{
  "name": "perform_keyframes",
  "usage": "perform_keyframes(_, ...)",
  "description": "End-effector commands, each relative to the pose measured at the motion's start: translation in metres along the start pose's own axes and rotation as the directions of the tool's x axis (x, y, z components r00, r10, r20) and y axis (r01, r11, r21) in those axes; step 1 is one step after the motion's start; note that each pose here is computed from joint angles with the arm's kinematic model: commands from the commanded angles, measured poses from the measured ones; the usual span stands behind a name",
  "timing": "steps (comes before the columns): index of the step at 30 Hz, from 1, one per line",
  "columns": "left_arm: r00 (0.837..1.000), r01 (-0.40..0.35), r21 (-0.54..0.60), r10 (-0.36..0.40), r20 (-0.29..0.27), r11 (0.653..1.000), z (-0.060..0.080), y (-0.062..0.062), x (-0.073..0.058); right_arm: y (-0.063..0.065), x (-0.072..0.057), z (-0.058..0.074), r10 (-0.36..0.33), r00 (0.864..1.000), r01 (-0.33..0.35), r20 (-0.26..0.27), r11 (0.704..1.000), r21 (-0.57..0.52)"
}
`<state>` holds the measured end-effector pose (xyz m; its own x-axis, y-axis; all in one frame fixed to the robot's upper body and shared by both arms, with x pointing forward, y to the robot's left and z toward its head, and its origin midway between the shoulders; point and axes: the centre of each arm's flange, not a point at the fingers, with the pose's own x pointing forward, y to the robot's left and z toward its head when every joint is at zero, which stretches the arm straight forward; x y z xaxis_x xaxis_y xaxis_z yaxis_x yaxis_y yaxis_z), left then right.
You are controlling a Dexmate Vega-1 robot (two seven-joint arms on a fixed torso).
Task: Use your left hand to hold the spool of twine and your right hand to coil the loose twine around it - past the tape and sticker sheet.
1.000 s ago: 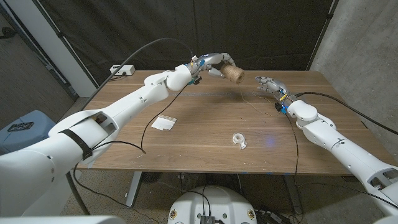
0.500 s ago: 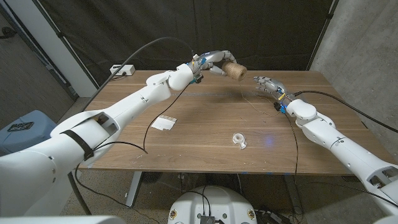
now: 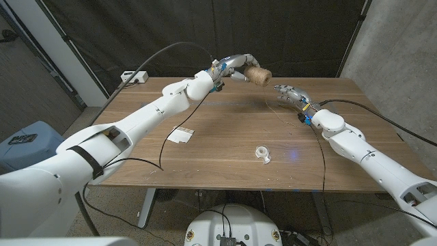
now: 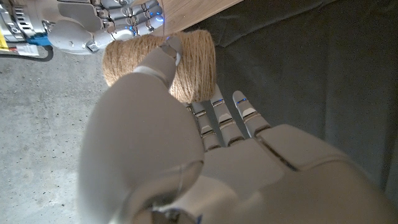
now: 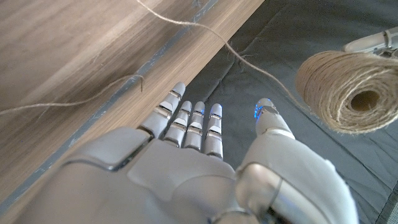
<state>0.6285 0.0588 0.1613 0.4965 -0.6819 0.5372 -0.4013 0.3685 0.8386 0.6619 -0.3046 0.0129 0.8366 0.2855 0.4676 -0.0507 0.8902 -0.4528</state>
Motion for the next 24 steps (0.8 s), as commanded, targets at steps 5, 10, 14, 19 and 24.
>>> perform_keyframes(5,0.998,0.000,-0.009,0.000,-0.060,1.000,-0.009,0.003,-0.003,0.017,0.012,0.000,0.045,0.999,-0.045,0.011,0.999,0.005)
perform_keyframes(10,0.997,-0.002,-0.019,0.000,-0.076,1.000,-0.012,0.004,-0.003,0.021,0.015,0.000,0.056,0.998,-0.057,0.018,0.998,0.010)
perform_keyframes(14,0.996,-0.004,-0.019,0.003,-0.085,1.000,-0.013,0.004,-0.002,0.023,0.017,0.000,0.062,0.998,-0.063,0.022,0.998,0.014)
perform_keyframes(19,0.995,-0.010,-0.019,0.008,-0.099,1.000,-0.014,0.004,-0.001,0.024,0.019,0.001,0.062,0.998,-0.063,0.024,0.998,0.018)
perform_keyframes(24,0.994,-0.015,-0.042,0.010,-0.107,0.999,-0.016,0.006,0.001,0.026,0.021,0.000,0.067,0.997,-0.067,0.028,0.997,0.027)
